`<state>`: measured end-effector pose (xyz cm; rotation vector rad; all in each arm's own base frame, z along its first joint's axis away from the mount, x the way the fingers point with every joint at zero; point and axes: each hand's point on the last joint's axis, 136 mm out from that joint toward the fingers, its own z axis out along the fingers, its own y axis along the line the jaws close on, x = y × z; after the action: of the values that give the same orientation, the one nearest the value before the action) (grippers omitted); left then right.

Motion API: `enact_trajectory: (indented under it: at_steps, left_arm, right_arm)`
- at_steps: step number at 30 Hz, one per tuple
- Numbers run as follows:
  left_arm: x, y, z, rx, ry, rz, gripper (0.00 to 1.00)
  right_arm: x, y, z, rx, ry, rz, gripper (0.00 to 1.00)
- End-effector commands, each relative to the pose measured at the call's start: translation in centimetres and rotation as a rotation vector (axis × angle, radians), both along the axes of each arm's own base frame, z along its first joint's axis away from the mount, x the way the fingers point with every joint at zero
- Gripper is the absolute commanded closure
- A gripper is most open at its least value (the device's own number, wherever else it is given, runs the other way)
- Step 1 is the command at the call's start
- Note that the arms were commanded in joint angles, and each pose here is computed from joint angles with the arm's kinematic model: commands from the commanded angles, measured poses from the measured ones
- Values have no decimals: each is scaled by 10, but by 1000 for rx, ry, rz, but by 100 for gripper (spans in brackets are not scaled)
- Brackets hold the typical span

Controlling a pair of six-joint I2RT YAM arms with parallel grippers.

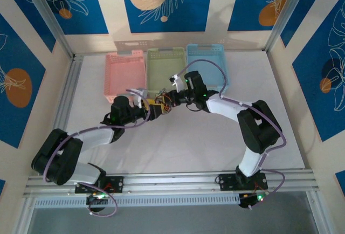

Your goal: Untangle the cables

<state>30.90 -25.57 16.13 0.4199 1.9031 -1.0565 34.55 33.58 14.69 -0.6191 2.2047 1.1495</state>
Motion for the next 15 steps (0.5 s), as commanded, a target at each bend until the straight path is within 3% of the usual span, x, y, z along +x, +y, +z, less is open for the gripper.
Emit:
enact_trajectory:
  at_steps: [1,5,15]
  left_arm:
    - [-1,-9,-1,57,-30,-33,25]
    - [7,-4,-12,103,14,15,25]
    - [9,24,-3,103,-38,157,27]
  right_arm:
    - [-13,7,2,23,-6,56,98]
    - [-18,4,5,47,-21,49,98]
    - [-24,2,11,124,21,96,97]
